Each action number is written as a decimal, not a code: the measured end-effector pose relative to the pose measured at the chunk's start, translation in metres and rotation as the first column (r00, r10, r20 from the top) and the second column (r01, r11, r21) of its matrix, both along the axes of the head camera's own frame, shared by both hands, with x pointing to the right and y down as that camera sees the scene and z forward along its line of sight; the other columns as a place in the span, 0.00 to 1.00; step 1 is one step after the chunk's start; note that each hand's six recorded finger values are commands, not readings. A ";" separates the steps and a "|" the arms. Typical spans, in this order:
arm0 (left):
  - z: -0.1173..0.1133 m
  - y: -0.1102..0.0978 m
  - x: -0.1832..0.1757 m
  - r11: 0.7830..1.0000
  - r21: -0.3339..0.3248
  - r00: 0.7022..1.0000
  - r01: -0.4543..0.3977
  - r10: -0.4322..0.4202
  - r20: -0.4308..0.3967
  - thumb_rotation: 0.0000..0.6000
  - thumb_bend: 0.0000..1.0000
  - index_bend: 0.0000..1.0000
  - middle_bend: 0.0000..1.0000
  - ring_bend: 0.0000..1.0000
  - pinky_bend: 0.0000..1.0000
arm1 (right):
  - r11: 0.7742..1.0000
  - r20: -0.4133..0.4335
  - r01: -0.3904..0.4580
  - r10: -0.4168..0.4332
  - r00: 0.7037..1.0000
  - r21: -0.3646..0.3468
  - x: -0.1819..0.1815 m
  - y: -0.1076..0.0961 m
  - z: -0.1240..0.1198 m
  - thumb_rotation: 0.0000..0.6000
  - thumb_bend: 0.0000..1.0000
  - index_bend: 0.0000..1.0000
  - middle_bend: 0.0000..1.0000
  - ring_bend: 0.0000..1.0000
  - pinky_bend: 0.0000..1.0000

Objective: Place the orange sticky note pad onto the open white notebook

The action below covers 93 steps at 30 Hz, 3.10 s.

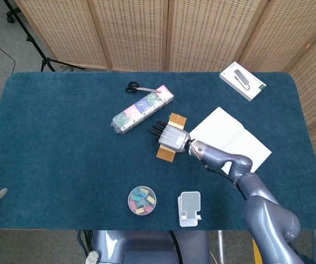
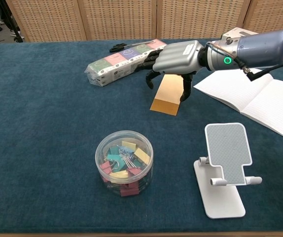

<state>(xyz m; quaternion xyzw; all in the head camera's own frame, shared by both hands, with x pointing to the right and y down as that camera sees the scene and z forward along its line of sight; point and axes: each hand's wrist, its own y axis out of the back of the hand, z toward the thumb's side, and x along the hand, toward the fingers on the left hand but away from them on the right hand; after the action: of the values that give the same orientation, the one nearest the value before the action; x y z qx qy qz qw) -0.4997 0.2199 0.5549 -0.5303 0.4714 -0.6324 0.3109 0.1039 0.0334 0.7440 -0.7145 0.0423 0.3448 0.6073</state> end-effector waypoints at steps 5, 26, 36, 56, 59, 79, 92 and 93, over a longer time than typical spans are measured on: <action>0.000 0.000 -0.001 1.000 -0.001 1.000 0.001 -0.001 0.001 1.00 0.00 0.00 0.00 0.00 0.00 | 0.999 -0.018 0.021 -0.020 1.000 0.039 -0.001 -0.006 0.000 1.00 0.05 0.30 0.00 0.00 0.00; 0.000 0.000 -0.002 1.000 -0.002 1.000 0.011 -0.011 -0.009 1.00 0.00 0.00 0.00 0.00 0.00 | 0.997 -0.106 0.046 -0.039 0.994 0.066 0.002 -0.005 0.014 1.00 0.03 0.30 0.00 0.00 0.00; 0.001 -0.001 -0.002 1.000 -0.008 1.000 0.008 -0.009 -0.009 1.00 0.00 0.00 0.00 0.00 0.00 | 0.999 -0.101 0.020 -0.016 0.995 0.046 0.012 0.000 0.018 1.00 0.13 0.45 0.00 0.00 0.00; 0.000 0.001 0.001 1.000 -0.008 1.000 -0.003 0.003 -0.026 1.00 0.00 0.00 0.00 0.00 0.00 | 0.994 0.023 -0.028 0.026 0.999 0.107 0.027 -0.017 -0.011 1.00 0.21 0.48 0.00 0.00 0.00; -0.002 0.002 0.002 1.000 -0.008 0.999 -0.010 0.010 -0.034 1.00 0.00 0.00 0.00 0.00 0.00 | 0.988 0.049 -0.028 0.021 0.999 0.155 0.036 -0.029 -0.028 1.00 0.21 0.48 0.00 0.00 0.00; 0.007 0.006 0.019 0.994 -0.059 0.993 -0.092 0.087 -0.081 1.00 0.00 0.00 0.00 0.00 0.00 | 0.871 -0.190 -0.143 0.258 0.947 0.471 0.227 -0.096 -0.120 1.00 0.21 0.48 0.00 0.00 0.00; 0.006 0.005 0.025 0.992 -0.056 0.991 -0.109 0.104 -0.082 1.00 0.00 0.00 0.00 0.00 0.00 | 0.922 -0.396 -0.243 0.353 0.847 0.303 0.288 -0.032 -0.072 1.00 0.21 0.48 0.00 0.00 0.00; 0.006 0.005 0.024 0.993 -0.056 0.991 -0.108 0.103 -0.082 1.00 0.00 0.00 0.00 0.00 0.00 | 0.926 -0.400 -0.241 0.347 0.849 0.291 0.287 -0.027 -0.069 1.00 0.21 0.48 0.00 0.00 0.00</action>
<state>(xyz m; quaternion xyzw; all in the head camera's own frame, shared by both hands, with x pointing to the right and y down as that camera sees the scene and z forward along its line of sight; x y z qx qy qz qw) -0.4753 0.2250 0.5609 -0.5883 0.4352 -0.6075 0.3090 0.3908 0.0061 0.6751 -0.5395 0.0289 0.5904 0.5996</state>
